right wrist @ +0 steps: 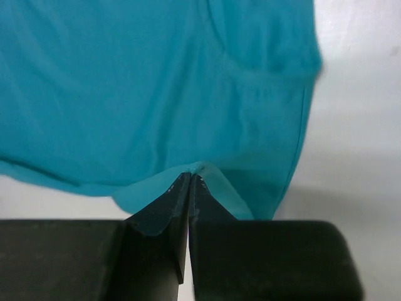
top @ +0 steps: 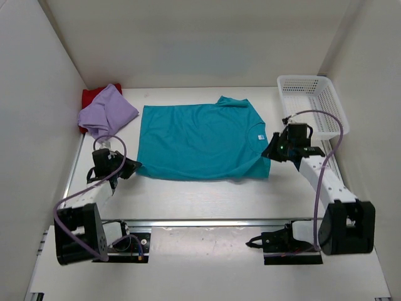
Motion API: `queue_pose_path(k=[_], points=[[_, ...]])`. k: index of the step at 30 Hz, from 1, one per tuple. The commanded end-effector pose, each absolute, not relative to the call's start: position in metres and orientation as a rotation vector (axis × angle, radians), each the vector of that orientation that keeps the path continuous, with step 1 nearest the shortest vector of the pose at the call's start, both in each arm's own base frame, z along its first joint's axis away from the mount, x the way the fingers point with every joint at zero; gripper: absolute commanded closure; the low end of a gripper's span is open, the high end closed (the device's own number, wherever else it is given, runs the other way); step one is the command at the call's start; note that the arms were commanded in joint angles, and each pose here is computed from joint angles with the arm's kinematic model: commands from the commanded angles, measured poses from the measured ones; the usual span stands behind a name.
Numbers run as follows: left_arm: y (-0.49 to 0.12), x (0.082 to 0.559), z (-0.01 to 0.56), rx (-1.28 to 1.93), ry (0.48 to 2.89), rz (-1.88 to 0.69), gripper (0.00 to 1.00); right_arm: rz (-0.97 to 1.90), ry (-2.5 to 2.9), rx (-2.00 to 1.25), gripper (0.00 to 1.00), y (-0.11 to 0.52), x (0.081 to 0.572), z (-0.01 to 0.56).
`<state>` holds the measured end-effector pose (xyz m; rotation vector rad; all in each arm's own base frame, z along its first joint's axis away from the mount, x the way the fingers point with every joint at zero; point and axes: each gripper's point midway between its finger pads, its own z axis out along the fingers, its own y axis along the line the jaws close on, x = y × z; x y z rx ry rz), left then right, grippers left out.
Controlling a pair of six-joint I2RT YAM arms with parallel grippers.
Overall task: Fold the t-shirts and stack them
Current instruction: Flatten out the tshirt, then fold the flattened tshirt in 1/3 of the way
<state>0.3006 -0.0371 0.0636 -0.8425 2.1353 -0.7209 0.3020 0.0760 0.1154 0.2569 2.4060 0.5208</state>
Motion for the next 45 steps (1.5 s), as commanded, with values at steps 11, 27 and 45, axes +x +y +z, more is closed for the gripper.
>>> queue_pose_path(k=[11, 27, 45], points=[[-0.012, 0.380, 0.090, -0.943, 1.989, -0.706, 1.00, 0.536, 2.209, 0.254, 1.00, 0.057, 0.432, 0.143], [-0.008, 0.407, 0.060, -0.988, 2.068, -0.673, 0.78, 0.568, 2.275, 0.193, 0.85, 0.067, 0.511, 0.109], [-0.028, 0.323, 0.046, -0.988, 2.047, -0.711, 0.41, 0.558, 2.151, 0.297, 0.91, 0.085, 0.373, 0.102]])
